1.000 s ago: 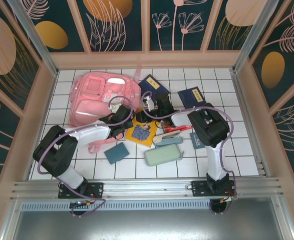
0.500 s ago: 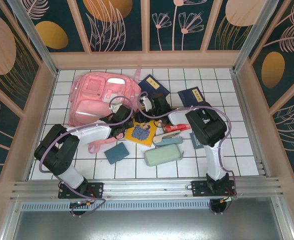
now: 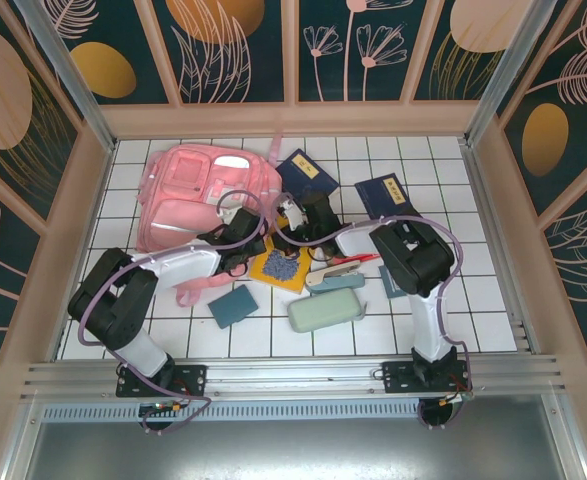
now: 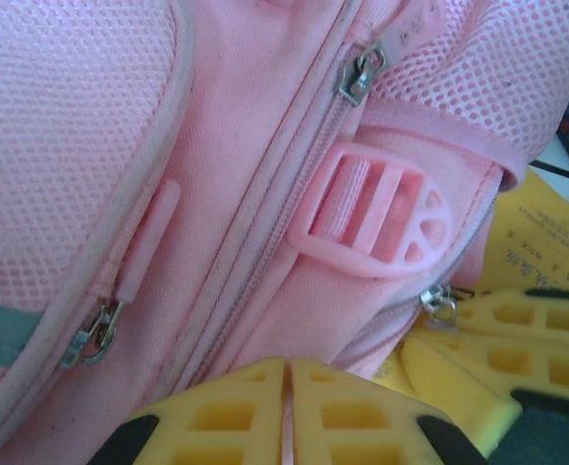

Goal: Pack the student bag

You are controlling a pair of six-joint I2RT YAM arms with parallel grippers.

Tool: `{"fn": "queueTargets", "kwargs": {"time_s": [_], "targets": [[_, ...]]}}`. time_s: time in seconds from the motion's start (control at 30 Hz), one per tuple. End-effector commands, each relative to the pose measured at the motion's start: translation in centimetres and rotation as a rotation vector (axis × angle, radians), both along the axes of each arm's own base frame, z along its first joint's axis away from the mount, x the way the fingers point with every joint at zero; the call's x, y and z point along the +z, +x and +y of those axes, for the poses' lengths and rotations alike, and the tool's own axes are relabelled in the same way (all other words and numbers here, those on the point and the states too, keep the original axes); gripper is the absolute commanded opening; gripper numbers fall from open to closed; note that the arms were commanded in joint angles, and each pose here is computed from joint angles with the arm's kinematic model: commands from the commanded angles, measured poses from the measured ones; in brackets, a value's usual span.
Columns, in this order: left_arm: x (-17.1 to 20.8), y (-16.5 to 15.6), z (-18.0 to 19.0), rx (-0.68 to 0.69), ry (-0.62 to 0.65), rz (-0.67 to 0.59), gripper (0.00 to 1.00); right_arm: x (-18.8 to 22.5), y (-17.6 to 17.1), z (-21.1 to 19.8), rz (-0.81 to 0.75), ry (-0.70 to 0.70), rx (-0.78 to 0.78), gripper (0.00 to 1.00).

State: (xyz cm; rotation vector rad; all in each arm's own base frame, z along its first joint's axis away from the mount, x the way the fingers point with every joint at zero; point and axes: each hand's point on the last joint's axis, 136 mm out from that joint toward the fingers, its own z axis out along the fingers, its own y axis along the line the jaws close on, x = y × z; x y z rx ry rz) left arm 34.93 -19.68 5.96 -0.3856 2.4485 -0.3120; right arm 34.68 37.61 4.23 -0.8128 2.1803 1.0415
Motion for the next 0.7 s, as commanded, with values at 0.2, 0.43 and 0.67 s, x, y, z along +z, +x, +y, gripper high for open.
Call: {"fn": "queueTargets", "kwargs": {"time_s": [0.2,0.43,0.67], "targets": [[2.4,6.4,-1.3,-0.081,-0.069,-0.013,0.35,1.7,-1.7,0.4,-0.148,-0.049,-0.026,0.0],[-0.2,9.5,-3.3,-0.189,0.034,0.071,0.49,1.7,-1.6,0.5,-0.153,-0.049,-0.03,0.0],[-2.9,10.6,-4.7,-0.242,0.043,0.127,0.53,1.9,-1.7,0.5,-0.171,-0.049,-0.032,0.0]]}}
